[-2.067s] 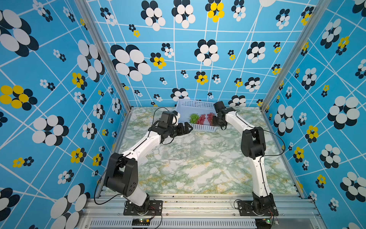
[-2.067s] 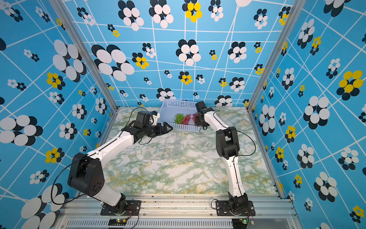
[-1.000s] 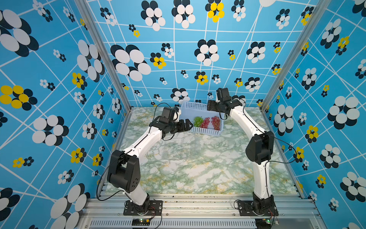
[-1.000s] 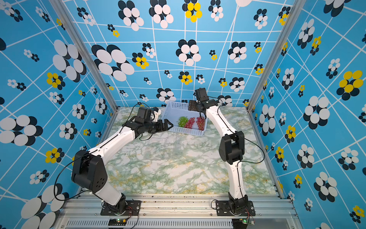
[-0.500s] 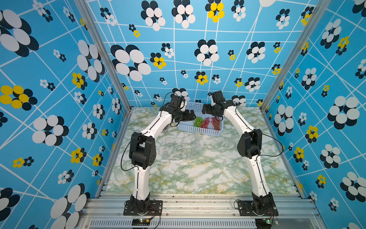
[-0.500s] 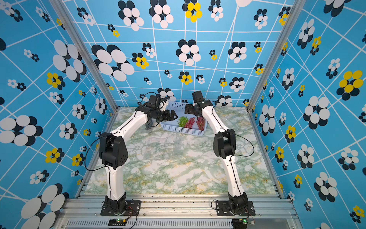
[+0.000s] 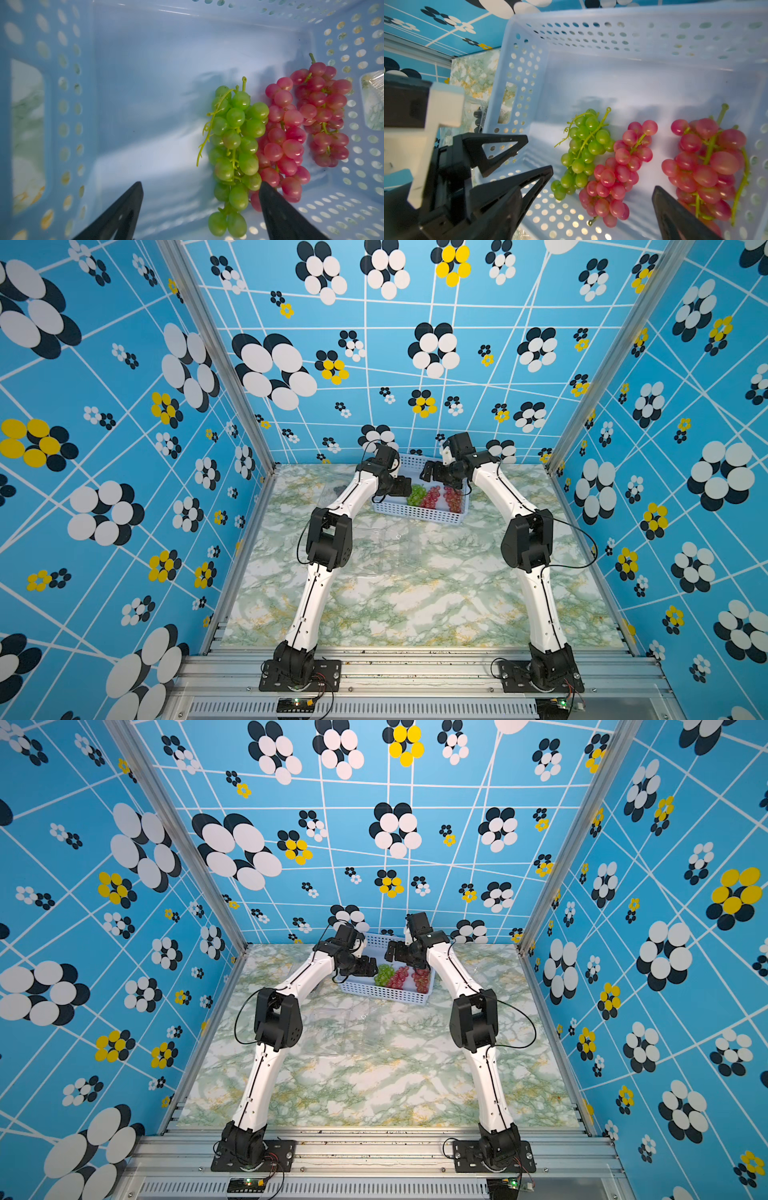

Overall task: Pack grapes into containers
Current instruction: Pick up the grape from the basket.

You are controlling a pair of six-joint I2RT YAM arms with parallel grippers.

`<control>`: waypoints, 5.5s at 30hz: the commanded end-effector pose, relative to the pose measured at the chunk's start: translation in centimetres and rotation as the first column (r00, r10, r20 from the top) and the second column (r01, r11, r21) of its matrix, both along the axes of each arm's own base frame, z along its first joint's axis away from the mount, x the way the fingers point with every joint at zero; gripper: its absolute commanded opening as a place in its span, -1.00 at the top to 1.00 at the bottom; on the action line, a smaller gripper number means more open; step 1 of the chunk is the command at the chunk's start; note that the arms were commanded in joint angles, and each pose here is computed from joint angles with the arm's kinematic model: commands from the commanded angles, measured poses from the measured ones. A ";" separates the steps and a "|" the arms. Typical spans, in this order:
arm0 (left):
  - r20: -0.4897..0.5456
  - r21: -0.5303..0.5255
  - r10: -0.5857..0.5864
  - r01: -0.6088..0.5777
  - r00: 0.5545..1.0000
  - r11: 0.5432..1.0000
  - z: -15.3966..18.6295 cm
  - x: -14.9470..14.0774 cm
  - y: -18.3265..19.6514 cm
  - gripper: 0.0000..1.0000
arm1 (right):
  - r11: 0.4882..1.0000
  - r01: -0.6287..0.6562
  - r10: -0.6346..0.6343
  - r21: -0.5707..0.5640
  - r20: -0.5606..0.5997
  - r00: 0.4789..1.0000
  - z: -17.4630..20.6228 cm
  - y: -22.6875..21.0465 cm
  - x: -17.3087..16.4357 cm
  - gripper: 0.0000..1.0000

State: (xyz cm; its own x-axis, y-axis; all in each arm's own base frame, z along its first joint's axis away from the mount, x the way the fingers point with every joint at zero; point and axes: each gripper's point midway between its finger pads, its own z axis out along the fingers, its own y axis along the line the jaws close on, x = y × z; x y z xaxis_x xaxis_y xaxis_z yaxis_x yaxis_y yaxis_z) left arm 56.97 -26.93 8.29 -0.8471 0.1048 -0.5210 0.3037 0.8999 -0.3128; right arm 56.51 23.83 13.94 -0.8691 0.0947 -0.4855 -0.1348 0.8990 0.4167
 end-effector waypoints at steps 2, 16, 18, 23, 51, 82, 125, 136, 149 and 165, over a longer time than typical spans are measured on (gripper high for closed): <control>0.082 -0.016 -0.019 0.021 0.996 1.000 0.8 1.7 -1.7 -0.65 | 0.998 -0.051 0.049 0.036 0.066 0.997 2.7 0.7 -0.6 -0.98; 0.045 -0.148 0.110 -0.102 0.993 0.984 -2.6 5.0 -1.2 -0.15 | 0.997 -0.023 0.019 0.074 0.055 0.998 2.0 -0.6 -0.1 -0.98; 0.041 -0.152 0.111 -0.104 0.993 0.983 -2.7 5.0 -1.2 -0.15 | 0.997 -0.022 0.019 0.076 0.050 0.999 1.7 -0.7 -0.1 -0.98; 0.019 -0.201 0.131 -0.125 0.991 0.972 -2.8 5.3 -1.2 -0.13 | 0.997 -0.022 0.018 0.079 0.045 0.999 1.4 -0.7 -0.1 -0.98; -0.031 -0.326 0.099 -0.104 0.995 0.940 -4.0 5.3 -3.0 0.24 | 0.993 -0.002 0.000 0.120 0.013 1.000 0.4 -0.7 0.0 -0.96; -0.003 -0.394 0.013 -0.013 1.000 0.919 -0.2 4.4 -2.9 0.64 | 0.985 0.005 -0.001 0.175 -0.022 1.000 -0.4 0.1 0.1 -0.91; 0.017 -0.465 -0.037 0.040 0.999 0.884 1.6 4.4 -2.8 0.53 | 0.980 0.006 0.001 0.198 -0.031 1.000 -0.4 0.5 0.1 -0.89; -0.012 -0.418 -0.024 0.017 1.000 0.908 -0.4 4.3 -1.8 0.48 | 0.979 0.007 0.000 0.202 -0.035 0.999 -0.5 0.5 0.1 -0.88; -0.033 -0.404 -0.037 0.021 0.999 0.914 -1.6 3.8 -2.0 0.53 | 0.979 0.011 -0.002 0.203 -0.041 0.999 -0.8 0.5 0.1 -0.88; -0.045 -0.398 -0.063 0.040 0.997 0.916 -2.1 3.0 -3.2 0.58 | 0.979 0.012 -0.004 0.203 -0.041 0.999 -0.8 0.5 0.1 -0.88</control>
State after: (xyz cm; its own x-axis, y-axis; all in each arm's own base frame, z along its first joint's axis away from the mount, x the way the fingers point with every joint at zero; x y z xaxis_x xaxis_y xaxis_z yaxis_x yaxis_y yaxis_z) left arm 60.89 -29.77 6.39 -0.8661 -0.0886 -0.4920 0.3093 0.6782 -0.6666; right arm 56.60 24.42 14.12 -0.8786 0.1877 -0.4391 -0.1224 0.8003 0.5870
